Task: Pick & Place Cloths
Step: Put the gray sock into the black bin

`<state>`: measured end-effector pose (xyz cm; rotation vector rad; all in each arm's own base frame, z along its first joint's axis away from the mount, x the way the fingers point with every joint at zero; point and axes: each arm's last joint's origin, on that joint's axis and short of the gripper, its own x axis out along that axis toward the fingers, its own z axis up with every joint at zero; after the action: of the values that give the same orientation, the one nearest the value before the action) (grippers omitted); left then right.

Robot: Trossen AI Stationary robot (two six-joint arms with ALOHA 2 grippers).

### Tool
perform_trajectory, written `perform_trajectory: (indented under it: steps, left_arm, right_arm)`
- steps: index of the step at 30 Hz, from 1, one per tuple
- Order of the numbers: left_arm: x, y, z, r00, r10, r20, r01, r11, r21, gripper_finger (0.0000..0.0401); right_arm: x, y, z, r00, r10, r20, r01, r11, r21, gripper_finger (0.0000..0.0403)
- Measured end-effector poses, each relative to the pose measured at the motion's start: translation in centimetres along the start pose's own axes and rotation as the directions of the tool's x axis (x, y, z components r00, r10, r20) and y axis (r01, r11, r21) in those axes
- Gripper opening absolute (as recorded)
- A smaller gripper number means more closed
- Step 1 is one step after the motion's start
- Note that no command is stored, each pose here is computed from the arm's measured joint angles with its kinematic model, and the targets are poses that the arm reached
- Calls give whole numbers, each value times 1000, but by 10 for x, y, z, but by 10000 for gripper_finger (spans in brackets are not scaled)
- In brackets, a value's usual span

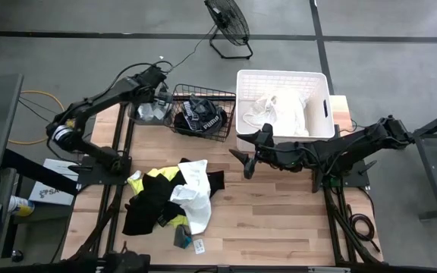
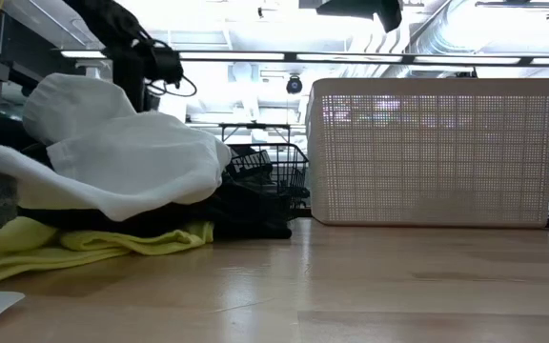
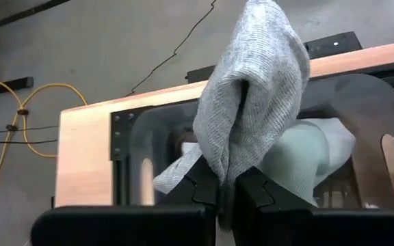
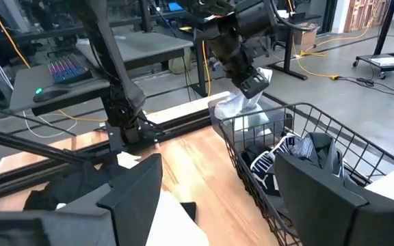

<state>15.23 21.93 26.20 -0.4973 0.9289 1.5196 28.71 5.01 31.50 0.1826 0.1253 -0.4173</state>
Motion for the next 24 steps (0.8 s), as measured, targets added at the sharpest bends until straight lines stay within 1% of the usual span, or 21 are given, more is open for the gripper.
perform_trajectory:
  steps: [3,5,12,15,24]
  left_arm:
    - [11,-3,1,1000,10,-22,-10,1000,-1,6]
    - [19,-5,1,999,-1,-50,0,1000,-3,5]
    - [45,-4,-1,979,-83,-187,81,996,-23,5]
    - [53,-1,0,969,-113,-220,109,994,-31,5]
    - [74,-5,-4,953,-97,-286,101,995,0,6]
  right_arm:
    - [0,-1,-2,1000,-4,-17,4,1000,15,275]
    - [0,-1,-4,999,-9,-33,10,1000,22,275]
    - [0,-2,-6,998,-12,-59,14,999,33,275]
    - [-1,-1,-7,998,-11,-65,14,999,42,275]
    - [-1,-1,-8,998,-9,-67,12,999,51,275]
